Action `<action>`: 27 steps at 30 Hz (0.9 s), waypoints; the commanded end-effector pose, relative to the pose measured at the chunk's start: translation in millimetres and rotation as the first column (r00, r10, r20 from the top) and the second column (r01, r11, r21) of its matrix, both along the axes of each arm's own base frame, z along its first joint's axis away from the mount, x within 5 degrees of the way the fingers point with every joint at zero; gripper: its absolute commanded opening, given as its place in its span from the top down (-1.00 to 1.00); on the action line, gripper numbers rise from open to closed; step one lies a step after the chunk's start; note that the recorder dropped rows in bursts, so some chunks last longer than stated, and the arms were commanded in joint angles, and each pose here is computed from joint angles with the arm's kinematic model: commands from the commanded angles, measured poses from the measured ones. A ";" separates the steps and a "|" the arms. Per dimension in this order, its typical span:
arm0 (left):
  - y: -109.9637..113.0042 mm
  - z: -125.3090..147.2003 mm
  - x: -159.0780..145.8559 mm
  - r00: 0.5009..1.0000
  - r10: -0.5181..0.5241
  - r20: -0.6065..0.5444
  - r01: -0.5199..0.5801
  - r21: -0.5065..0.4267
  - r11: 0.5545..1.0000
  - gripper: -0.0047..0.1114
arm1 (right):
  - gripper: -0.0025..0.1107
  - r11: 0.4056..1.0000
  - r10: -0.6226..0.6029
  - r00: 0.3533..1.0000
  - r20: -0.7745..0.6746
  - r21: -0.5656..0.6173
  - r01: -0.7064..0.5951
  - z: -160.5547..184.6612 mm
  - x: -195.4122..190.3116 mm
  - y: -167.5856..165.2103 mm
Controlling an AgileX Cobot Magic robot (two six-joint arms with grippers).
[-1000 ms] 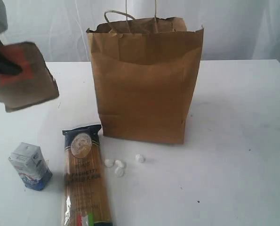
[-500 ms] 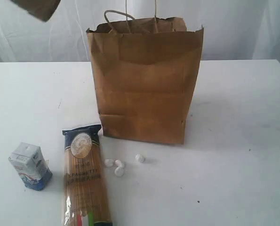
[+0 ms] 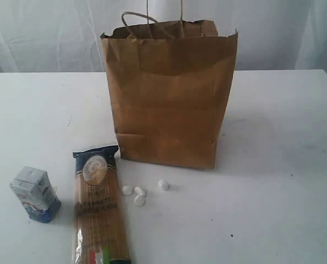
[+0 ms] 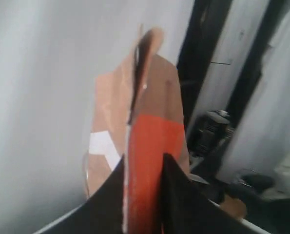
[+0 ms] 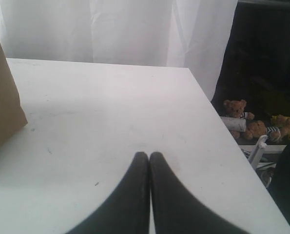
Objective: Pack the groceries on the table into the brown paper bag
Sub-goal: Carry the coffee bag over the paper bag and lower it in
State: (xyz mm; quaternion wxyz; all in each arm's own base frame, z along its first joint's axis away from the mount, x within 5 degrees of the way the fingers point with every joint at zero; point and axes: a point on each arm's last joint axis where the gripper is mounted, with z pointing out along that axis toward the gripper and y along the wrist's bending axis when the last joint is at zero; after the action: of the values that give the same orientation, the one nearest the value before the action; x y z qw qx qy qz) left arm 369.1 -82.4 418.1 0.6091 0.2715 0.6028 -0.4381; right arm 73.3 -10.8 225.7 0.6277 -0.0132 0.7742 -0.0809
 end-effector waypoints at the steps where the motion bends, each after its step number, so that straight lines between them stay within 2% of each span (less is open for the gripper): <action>1: -7.2 -16.7 8.3 0.973 -0.227 0.041 0.229 -0.063 0.971 0.92 | 0.96 1.000 0.003 1.000 0.002 0.005 -0.003 -0.8 0.5 0.4; 3: -8.7 -27.6 13.6 0.956 -0.285 0.065 0.289 -0.056 0.956 0.92 | 0.96 1.000 0.003 1.000 0.002 0.005 -0.003 -0.8 0.5 0.4; 6: -13.5 -33.2 19.6 0.947 -0.306 0.098 0.311 -0.039 0.950 0.92 | 0.96 1.000 0.003 1.000 0.002 0.005 -0.003 -0.8 0.5 0.4; 10: -45.7 -31.7 24.0 0.920 -0.345 0.184 0.350 0.007 0.937 0.92 | 0.96 1.000 0.003 1.000 0.002 0.005 -0.003 -0.8 0.5 0.4; 14: -69.7 -34.9 26.1 0.919 -0.349 0.183 0.352 0.017 0.936 0.92 | 0.96 1.000 0.000 1.000 0.001 0.012 0.000 -0.9 0.5 0.3; 18: -74.8 -46.6 27.0 0.897 -0.408 0.170 0.413 0.006 0.911 0.92 | 0.96 1.000 0.000 1.000 0.001 0.012 0.000 -0.9 0.5 0.3; 25: -77.3 -60.9 34.1 0.898 -0.419 0.135 0.423 -0.005 0.906 0.92 | 0.96 1.000 0.000 1.000 0.001 0.012 0.000 -0.9 0.5 0.3; 27: -82.3 -65.5 31.4 0.889 -0.442 0.121 0.440 0.048 0.897 0.92 | 0.96 1.000 0.000 1.000 0.001 0.012 0.000 -0.9 0.5 0.3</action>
State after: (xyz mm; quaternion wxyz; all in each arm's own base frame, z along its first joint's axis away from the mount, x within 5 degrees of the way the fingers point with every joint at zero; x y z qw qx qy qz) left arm 409.0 -159.9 343.6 0.5335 0.4181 0.5159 -0.5238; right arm 73.3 -10.8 225.7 0.6280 -0.0102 0.7742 -0.0785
